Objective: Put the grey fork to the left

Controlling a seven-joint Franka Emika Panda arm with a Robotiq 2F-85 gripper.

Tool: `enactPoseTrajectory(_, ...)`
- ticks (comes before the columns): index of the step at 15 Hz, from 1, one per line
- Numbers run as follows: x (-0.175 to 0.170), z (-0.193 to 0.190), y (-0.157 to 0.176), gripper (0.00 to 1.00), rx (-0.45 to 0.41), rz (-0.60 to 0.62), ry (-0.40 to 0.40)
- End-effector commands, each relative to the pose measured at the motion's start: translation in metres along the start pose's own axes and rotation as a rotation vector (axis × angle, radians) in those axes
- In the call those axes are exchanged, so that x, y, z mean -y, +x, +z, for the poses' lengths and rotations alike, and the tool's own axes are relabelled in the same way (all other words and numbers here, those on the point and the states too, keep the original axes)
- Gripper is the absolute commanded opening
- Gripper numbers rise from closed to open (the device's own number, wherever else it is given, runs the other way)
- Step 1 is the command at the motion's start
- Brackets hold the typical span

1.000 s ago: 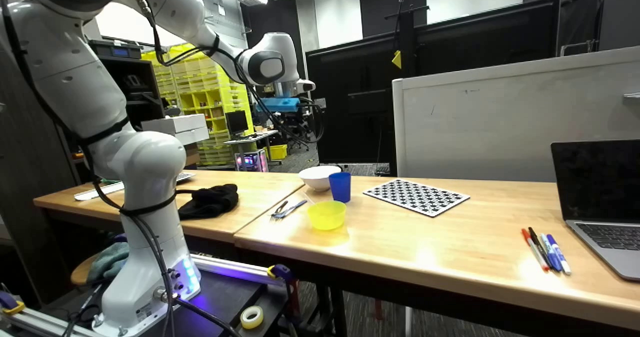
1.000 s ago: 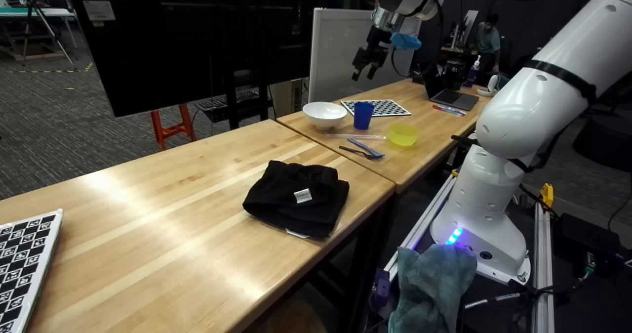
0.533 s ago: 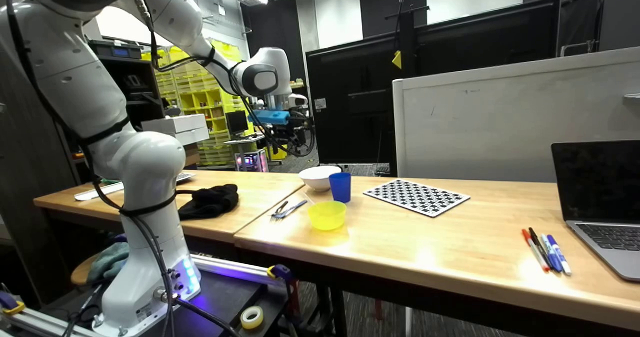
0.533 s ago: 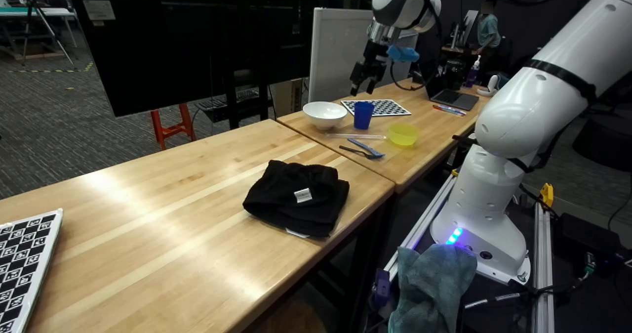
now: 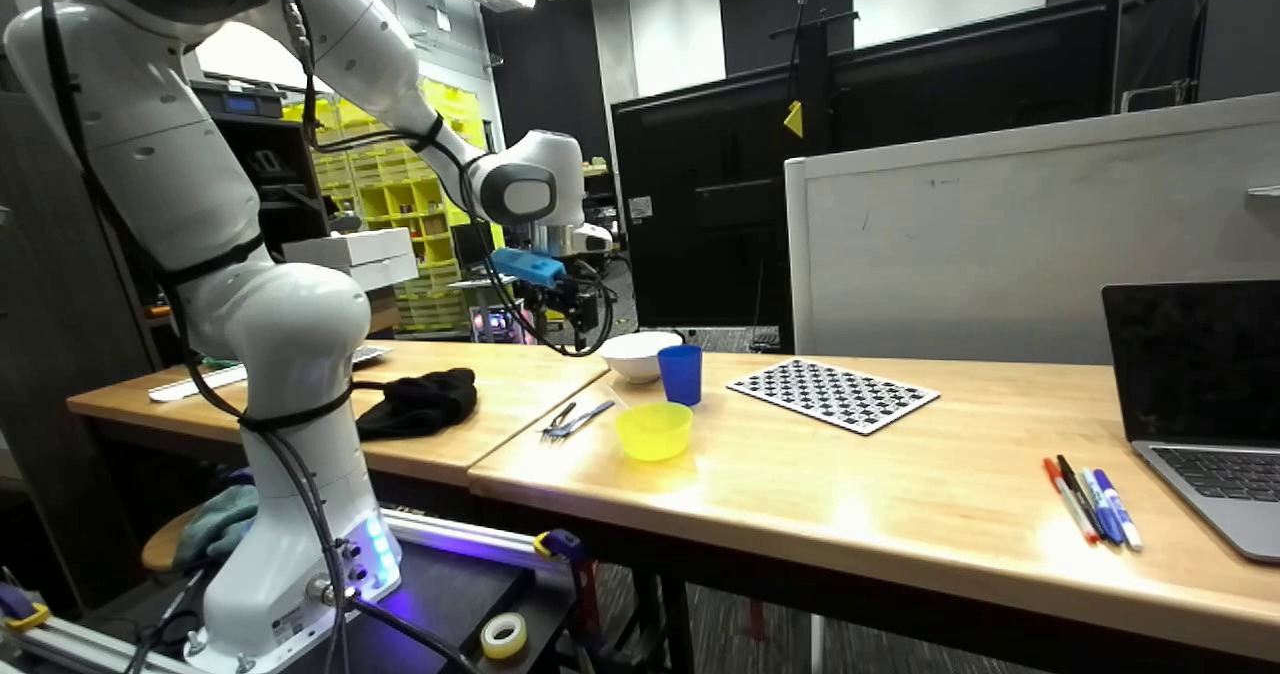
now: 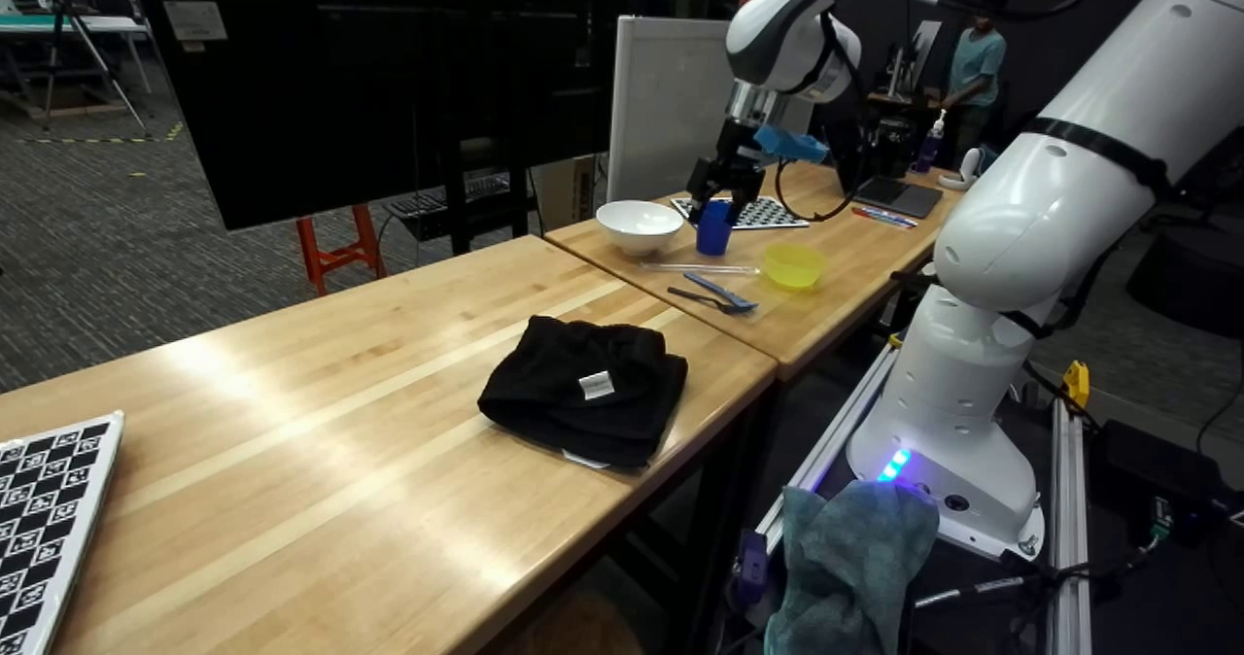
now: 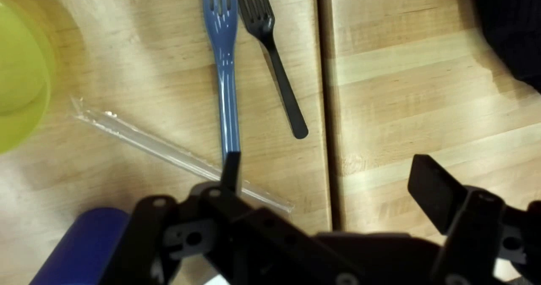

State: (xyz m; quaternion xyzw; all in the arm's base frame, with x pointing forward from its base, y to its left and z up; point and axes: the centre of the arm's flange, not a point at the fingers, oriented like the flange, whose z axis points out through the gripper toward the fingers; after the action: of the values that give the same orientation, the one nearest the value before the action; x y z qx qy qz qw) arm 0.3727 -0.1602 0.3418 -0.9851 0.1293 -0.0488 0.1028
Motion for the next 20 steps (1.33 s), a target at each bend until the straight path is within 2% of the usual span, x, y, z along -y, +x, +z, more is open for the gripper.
enactPoseTrajectory(1,-0.013,0.014,0.002,1.0,0.022,0.087,0.022)
enactPoseTrajectory(5,-0.025,0.027,0.006,1.0,0.081,0.144,-0.008)
enactPoseTrajectory(12,-0.046,0.053,0.026,1.0,0.134,0.198,-0.055)
enactPoseTrajectory(20,-0.048,0.088,0.04,1.0,0.201,0.218,-0.079)
